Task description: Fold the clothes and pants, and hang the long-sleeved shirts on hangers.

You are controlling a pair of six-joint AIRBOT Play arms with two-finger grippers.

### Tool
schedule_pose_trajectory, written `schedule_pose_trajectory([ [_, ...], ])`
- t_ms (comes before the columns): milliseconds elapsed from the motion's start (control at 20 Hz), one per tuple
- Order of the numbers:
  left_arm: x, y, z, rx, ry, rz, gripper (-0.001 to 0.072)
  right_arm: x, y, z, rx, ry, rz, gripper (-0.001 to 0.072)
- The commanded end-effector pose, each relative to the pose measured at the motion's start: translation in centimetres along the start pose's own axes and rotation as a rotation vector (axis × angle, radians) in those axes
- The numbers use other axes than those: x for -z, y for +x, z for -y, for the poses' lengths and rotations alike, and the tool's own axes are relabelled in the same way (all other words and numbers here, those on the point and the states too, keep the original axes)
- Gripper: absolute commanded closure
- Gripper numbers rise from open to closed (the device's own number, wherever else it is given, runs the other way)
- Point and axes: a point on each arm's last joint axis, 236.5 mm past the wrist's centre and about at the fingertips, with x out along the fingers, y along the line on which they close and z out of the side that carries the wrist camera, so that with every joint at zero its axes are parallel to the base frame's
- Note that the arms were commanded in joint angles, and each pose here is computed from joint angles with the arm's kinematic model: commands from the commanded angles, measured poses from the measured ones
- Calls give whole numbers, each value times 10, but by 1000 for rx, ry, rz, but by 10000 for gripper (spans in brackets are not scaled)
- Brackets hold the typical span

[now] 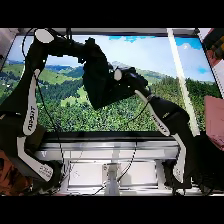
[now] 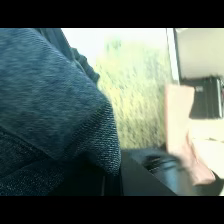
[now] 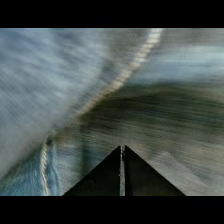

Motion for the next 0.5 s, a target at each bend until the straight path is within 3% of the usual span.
schedule_pose_trajectory([
  [0,-8,1,-11,-29,2,30,689,1,-43,62,133,-18,-46,660],
  [450,-5,56,1,9,-4,64,688,-53,-178,120,172,90,235,658],
])
